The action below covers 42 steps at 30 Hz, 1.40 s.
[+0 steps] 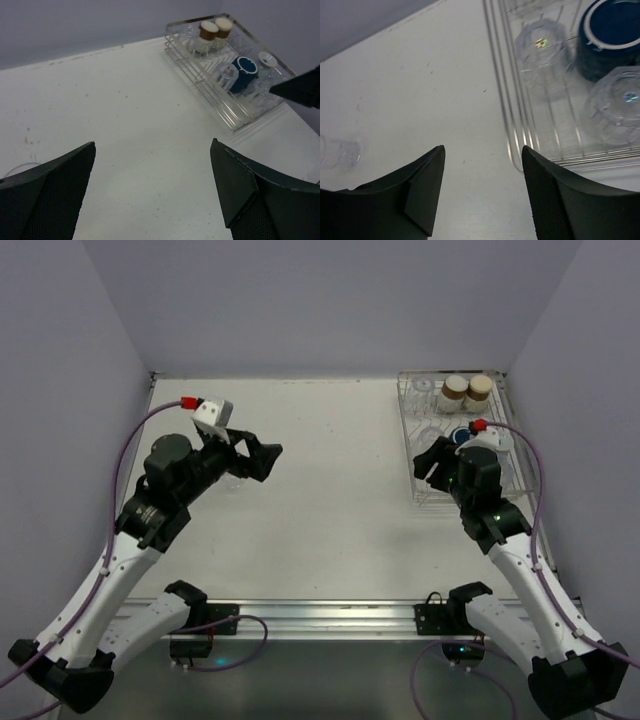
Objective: Unload the cups from the dish rack
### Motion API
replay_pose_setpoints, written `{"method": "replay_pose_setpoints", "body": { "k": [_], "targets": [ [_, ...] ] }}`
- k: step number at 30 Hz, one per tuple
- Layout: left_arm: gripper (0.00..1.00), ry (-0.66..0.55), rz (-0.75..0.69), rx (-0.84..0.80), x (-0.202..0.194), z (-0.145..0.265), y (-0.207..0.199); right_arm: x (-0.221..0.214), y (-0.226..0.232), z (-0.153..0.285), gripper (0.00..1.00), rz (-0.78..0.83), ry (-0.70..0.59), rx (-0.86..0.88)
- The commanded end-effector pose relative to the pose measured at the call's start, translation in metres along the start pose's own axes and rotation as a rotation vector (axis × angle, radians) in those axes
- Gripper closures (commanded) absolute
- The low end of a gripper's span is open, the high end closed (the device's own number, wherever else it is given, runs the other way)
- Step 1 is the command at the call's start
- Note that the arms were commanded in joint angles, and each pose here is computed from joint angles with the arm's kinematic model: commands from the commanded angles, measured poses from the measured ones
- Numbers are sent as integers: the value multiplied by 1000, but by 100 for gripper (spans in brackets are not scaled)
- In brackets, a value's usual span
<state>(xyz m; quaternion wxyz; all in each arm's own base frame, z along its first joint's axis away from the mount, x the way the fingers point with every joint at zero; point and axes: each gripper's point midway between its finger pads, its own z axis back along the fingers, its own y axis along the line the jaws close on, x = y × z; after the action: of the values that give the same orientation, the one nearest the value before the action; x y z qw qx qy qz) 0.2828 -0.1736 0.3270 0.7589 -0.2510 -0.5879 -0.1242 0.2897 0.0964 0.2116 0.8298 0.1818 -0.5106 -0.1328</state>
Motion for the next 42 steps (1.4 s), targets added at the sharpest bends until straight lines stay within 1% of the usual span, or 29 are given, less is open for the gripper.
{"method": "replay_pose_setpoints", "body": {
  "k": [1,3,4,6,7,9,10,11,13,14,17,18,22,24,28,32,37,39,40,41,42],
  "targets": [
    [0,1,7,-247,-26,9,-37,40,-55,5,35,0,-114,-281],
    [0,10,13,-283,-41,14,-41,48,-77,4,38,-26,-136,-367],
    [0,-9,6,-319,-40,22,-46,50,-85,2,38,-31,-141,-400],
    [0,-14,-1,-350,-47,26,-50,60,-105,1,38,-45,-163,-489],
    [0,-21,-15,-375,-47,30,-55,54,-113,-7,37,-40,-121,-521],
    [0,-9,-43,-401,-53,34,-65,60,-126,-10,37,-42,-108,-569],
    [0,-23,-60,-375,-50,37,-63,59,-129,-14,33,-29,-86,-571],
    [0,-25,-72,-390,-51,41,-70,53,-134,-23,30,-25,-44,-575],
    [0,-39,-85,-371,-51,46,-70,51,-132,-31,23,-20,-9,-550],
    [0,-37,-88,-379,-53,48,-73,44,-135,-37,19,-2,35,-554],
    [0,-50,-100,-380,-49,53,-76,47,-143,-43,18,17,62,-600],
    [0,-46,-101,-376,-51,53,-75,50,-154,-45,18,4,69,-631],
    [0,-49,-104,-348,-50,53,-72,41,-160,-55,18,20,123,-627],
    [0,-46,-105,-350,-51,52,-73,31,-163,-62,18,23,171,-622],
    [0,-34,-105,-344,-54,49,-72,20,-172,-71,17,19,218,-645],
    [0,-23,-104,-326,-57,46,-68,13,-169,-82,17,16,248,-611],
    [0,-15,-104,-322,-59,44,-68,6,-170,-87,20,14,273,-603],
    [0,-12,-102,-318,-59,43,-67,7,-170,-86,30,10,268,-606],
    [0,-11,-100,-316,-60,42,-67,12,-174,-82,35,10,244,-637],
    [0,-8,-99,-313,-60,41,-66,21,-171,-77,46,10,205,-638],
    [0,-2,-99,-320,-62,41,-68,26,-168,-74,47,12,181,-634]
  ]
}}
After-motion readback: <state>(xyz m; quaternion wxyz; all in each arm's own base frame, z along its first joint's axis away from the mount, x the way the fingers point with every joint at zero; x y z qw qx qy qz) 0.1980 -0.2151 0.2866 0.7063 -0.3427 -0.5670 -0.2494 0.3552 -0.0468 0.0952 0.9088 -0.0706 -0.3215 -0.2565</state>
